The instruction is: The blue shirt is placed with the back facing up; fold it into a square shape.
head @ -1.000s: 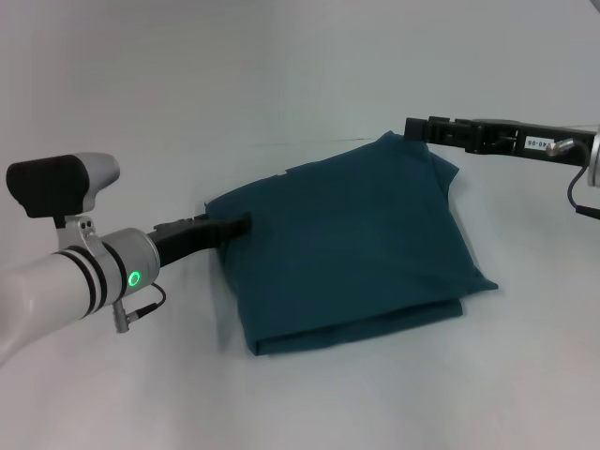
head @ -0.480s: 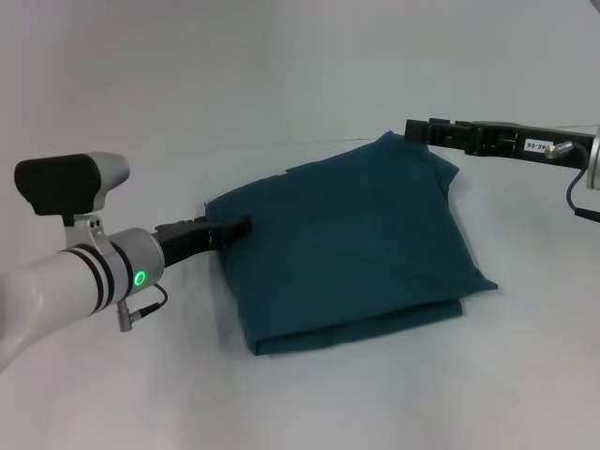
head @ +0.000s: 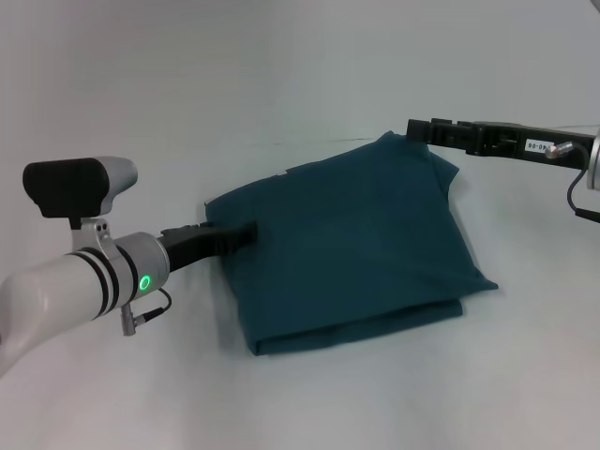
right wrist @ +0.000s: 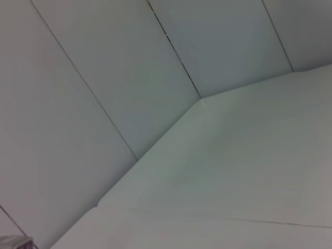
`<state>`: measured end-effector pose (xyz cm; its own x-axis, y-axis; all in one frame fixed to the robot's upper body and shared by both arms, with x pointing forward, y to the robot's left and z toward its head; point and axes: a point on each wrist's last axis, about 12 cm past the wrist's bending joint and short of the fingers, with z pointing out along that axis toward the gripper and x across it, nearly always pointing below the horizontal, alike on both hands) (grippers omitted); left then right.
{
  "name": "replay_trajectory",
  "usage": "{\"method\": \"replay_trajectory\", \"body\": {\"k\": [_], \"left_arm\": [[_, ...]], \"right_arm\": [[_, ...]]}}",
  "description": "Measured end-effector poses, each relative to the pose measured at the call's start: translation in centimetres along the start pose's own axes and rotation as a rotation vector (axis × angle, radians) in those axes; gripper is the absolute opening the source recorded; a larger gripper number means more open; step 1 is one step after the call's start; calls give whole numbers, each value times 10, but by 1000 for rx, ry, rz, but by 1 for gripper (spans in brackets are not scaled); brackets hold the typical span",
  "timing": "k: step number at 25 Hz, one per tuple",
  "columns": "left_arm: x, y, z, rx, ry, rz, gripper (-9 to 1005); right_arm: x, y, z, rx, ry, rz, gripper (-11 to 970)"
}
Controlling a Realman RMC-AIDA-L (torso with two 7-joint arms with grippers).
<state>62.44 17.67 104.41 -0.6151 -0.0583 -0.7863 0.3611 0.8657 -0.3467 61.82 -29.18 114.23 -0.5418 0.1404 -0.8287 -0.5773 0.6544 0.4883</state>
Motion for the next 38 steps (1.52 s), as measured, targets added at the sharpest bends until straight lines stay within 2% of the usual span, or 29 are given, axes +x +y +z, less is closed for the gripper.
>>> {"method": "replay_trajectory", "body": {"k": [7, 13, 24, 29, 38], "left_arm": [[2, -6, 2, 19, 22, 40, 747], [1, -11, 5, 33, 37, 82, 527], [-2, -12, 5, 36, 24, 82, 284], [-3, -12, 5, 34, 21, 78, 79], [-9, -9, 3, 29, 3, 83, 78]], "right_arm": [[0, -1, 0, 6, -3, 0, 640], [0, -1, 1, 8, -4, 0, 640], [-1, -2, 1, 19, -8, -1, 639], [0, -2, 1, 20, -7, -1, 639], [7, -4, 2, 35, 39, -6, 639]]}}
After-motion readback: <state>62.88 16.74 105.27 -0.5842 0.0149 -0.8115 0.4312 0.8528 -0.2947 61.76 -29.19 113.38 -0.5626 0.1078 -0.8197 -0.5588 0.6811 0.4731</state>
